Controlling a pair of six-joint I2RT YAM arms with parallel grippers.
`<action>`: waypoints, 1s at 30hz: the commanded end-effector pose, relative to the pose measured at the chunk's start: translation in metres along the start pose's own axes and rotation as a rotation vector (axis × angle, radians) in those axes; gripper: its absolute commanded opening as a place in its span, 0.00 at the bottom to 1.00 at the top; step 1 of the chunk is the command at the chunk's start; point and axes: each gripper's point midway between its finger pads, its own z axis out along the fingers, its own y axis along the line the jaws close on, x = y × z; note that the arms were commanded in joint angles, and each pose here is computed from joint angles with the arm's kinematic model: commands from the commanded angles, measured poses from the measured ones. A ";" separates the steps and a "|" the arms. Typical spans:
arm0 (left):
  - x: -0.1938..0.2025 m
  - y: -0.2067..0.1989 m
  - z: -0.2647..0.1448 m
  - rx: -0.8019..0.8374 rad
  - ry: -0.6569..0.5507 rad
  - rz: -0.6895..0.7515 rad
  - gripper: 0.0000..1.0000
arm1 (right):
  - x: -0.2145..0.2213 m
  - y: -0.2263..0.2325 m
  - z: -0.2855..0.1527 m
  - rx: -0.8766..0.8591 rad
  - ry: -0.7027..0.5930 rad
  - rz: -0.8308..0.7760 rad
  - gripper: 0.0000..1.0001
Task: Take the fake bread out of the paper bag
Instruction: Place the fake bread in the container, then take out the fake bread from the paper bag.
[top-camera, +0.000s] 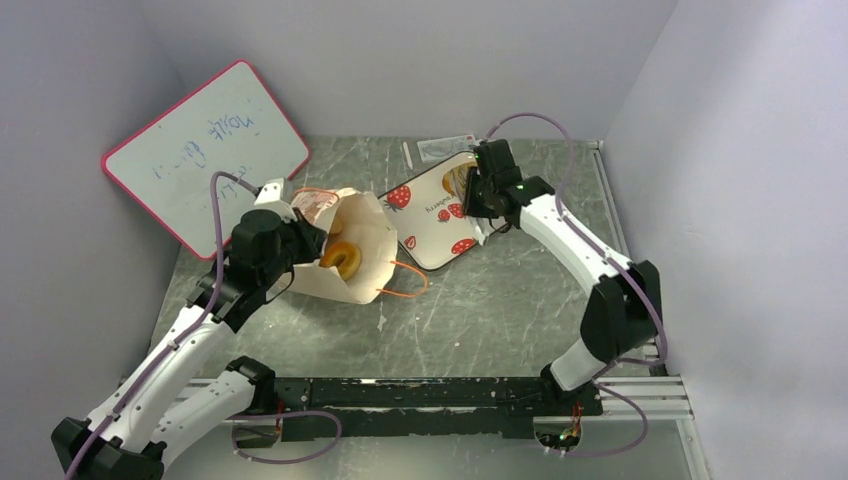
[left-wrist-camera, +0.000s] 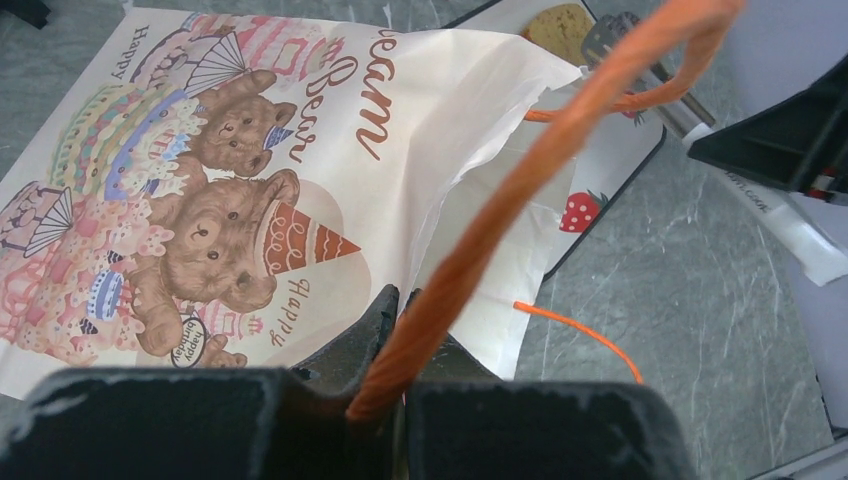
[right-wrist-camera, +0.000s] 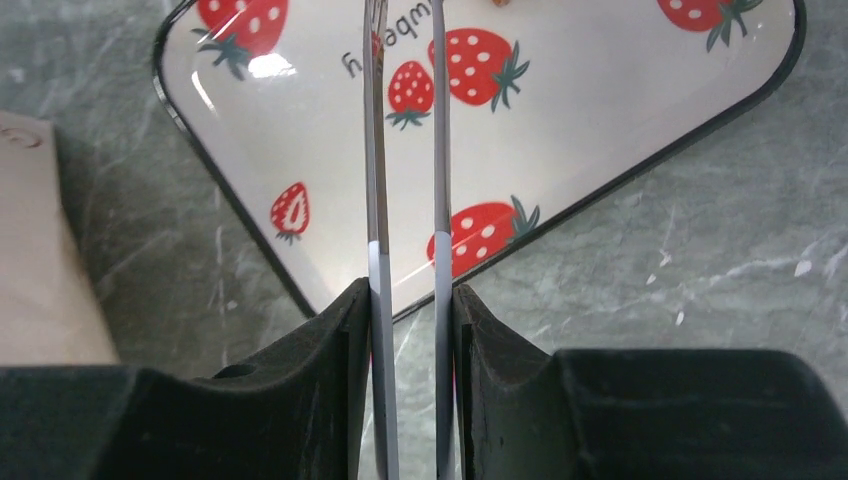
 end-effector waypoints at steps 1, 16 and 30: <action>0.005 -0.008 -0.001 0.060 0.013 0.036 0.07 | 0.001 0.009 -0.036 -0.090 -0.030 0.037 0.34; 0.026 -0.006 0.007 0.073 0.093 0.074 0.07 | 0.039 0.039 -0.134 -0.367 -0.056 0.020 0.32; 0.046 0.001 0.020 0.044 0.144 0.040 0.07 | 0.094 0.069 -0.172 -0.644 0.124 -0.096 0.31</action>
